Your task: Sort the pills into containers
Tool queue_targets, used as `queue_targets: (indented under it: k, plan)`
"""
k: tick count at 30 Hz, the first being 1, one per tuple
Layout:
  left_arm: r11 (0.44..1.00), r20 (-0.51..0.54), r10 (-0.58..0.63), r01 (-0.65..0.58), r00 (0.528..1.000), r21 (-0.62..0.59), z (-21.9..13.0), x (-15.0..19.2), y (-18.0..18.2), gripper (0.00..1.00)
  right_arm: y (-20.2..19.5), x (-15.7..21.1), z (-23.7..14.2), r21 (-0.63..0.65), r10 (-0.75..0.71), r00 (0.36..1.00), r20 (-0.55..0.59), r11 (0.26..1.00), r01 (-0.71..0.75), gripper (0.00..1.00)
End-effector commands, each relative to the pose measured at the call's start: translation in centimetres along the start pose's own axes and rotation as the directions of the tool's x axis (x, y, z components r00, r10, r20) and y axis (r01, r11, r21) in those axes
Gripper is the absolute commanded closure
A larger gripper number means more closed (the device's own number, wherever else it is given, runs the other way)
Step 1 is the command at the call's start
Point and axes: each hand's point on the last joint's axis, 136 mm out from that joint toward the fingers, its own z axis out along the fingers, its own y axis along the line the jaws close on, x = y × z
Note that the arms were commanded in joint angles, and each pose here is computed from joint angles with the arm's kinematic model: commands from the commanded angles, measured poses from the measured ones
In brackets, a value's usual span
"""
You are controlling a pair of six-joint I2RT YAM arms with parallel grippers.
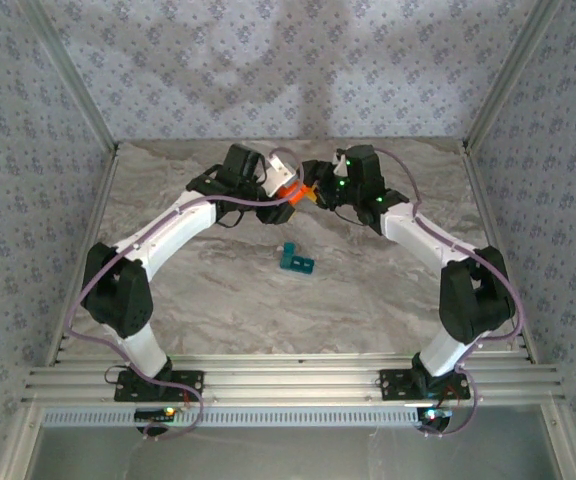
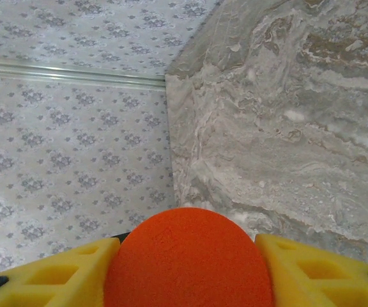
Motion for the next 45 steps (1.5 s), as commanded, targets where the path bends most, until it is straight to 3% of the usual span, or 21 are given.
queue_targets:
  k: [1, 6, 10, 13, 18, 21, 27, 30, 35, 45]
  plan:
    - [1.000, 0.060, -0.004, 0.003, 0.998, 0.016, -0.6, -2.1, -0.2, 1.00, -0.1, 0.6, 0.2, -0.004, -0.003, 1.000, -0.027, 1.000, 0.003, 0.52]
    - [0.990, 0.119, -0.105, 0.093, 0.987, 0.109, -1.9, -3.4, -0.2, 1.00, -0.5, -0.4, -0.4, -0.026, -0.070, 0.997, -0.018, 0.997, 0.070, 0.58]
    - [0.965, 0.197, -0.181, 0.134, 0.964, 0.227, -3.8, -5.1, -1.0, 1.00, -0.6, -1.4, -0.9, -0.112, -0.211, 0.977, -0.010, 0.972, 0.209, 0.56]
    - [0.956, 0.209, -0.205, 0.150, 0.956, 0.253, -4.3, -5.7, -1.0, 1.00, -0.4, -1.7, -1.1, -0.154, -0.276, 0.961, -0.003, 0.950, 0.272, 0.54]
    - [0.966, 0.178, -0.195, 0.158, 0.965, 0.204, -3.8, -4.9, -0.3, 1.00, 1.4, -2.4, -2.1, -0.197, -0.245, 0.969, 0.010, 0.950, 0.243, 0.26]
    - [0.976, 0.155, -0.175, 0.152, 0.972, 0.154, -3.4, -4.0, 0.3, 1.00, 1.9, -3.2, -3.4, -0.165, -0.206, 0.978, 0.037, 0.964, 0.209, 0.19]
    - [0.996, 0.100, -0.091, 0.088, 0.991, 0.034, -2.5, -2.8, 0.8, 1.00, -3.2, -5.4, -5.2, 0.050, 0.027, 0.993, 0.116, 0.998, -0.034, 0.18]
    - [1.000, 0.057, -0.022, 0.022, 0.998, -0.005, -1.9, -2.2, 0.4, 1.00, -4.1, -5.4, -5.3, 0.078, 0.069, 0.989, 0.131, 0.994, -0.080, 0.18]
    - [0.998, 0.011, 0.057, -0.057, 0.998, -0.023, -1.0, -1.7, -0.7, 1.00, -3.5, -4.6, -4.7, 0.078, 0.070, 0.990, 0.122, 0.994, -0.080, 0.18]
    - [0.998, 0.010, 0.069, -0.069, 0.998, -0.009, -0.6, -2.0, -1.1, 1.00, -1.7, -2.9, -2.5, 0.055, 0.048, 0.996, 0.071, 0.997, -0.052, 0.19]
